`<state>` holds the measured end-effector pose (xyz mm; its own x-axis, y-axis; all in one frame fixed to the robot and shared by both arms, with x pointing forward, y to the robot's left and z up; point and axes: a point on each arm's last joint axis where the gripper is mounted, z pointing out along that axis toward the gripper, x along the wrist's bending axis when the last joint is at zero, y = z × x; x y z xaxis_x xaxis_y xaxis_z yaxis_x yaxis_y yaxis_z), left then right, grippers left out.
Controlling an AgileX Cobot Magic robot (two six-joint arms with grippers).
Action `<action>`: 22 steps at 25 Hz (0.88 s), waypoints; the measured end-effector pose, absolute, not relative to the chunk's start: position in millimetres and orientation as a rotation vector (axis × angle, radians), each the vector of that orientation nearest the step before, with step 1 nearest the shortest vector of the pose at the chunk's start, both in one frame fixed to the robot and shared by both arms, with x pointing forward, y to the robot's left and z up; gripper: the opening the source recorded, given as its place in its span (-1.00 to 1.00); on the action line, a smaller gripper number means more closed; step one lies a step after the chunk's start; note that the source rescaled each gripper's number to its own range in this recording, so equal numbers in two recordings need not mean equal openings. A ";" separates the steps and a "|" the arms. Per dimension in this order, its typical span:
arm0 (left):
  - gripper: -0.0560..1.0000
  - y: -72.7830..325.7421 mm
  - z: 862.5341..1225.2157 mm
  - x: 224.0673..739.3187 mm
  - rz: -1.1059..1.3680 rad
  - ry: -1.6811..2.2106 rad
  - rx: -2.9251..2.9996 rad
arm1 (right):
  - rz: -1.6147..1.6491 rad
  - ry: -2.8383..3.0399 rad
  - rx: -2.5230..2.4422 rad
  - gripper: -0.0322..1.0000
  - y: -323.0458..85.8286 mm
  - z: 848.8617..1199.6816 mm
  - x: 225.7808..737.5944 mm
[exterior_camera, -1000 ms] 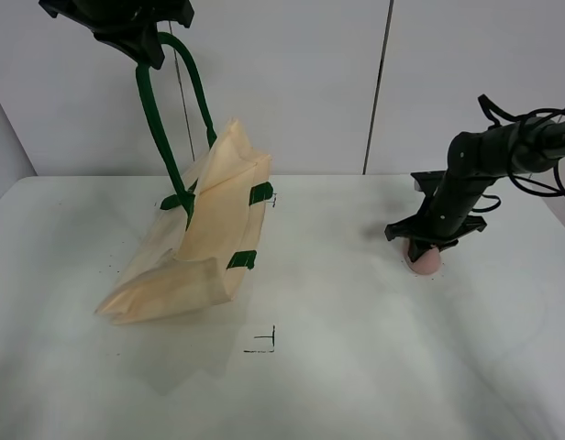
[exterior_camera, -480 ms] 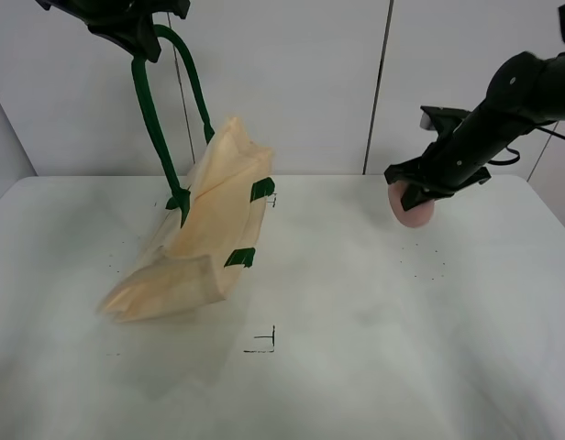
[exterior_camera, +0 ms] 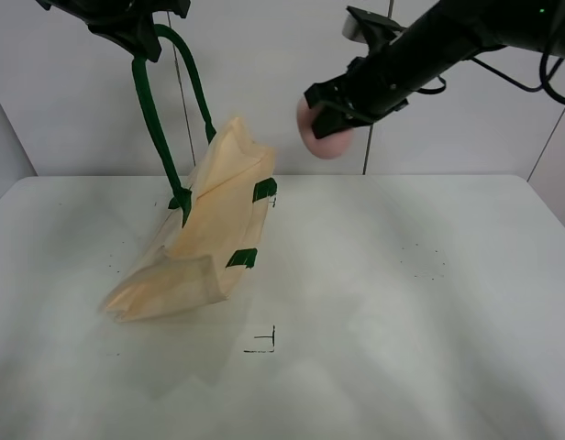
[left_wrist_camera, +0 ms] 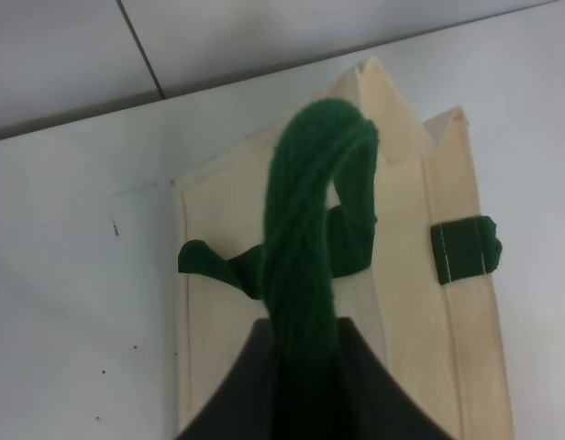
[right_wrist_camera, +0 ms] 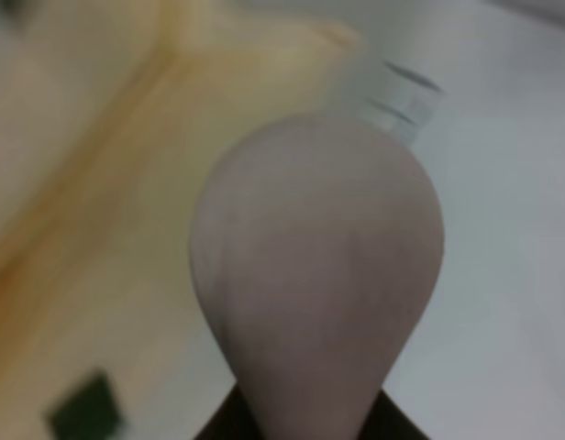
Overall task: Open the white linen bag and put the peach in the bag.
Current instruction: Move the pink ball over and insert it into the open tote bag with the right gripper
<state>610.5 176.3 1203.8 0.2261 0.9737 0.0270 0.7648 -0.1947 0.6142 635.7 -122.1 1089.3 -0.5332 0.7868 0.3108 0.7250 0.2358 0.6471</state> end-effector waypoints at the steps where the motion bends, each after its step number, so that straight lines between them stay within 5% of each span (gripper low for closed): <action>1: -0.89 176.3 1203.8 610.5 0.578 1.596 2.027 | 1.203 2.430 1.446 -0.94 -109.4 1088.9 634.1; 17: -0.89 176.0 1203.8 610.5 0.574 1.595 2.026 | 1.350 2.550 1.468 -0.92 7.1 967.6 646.8; 19: -0.89 176.0 1203.8 610.5 0.574 1.595 2.026 | 1.359 2.548 1.458 -0.73 12.1 963.3 645.6; 21: -0.89 176.0 1203.8 610.5 0.574 1.595 2.026 | 1.365 2.534 1.464 -0.31 12.8 961.2 647.1; 22: -0.89 176.0 1203.8 610.5 0.574 1.595 2.026 | 1.368 2.528 1.465 0.07 12.9 961.1 647.7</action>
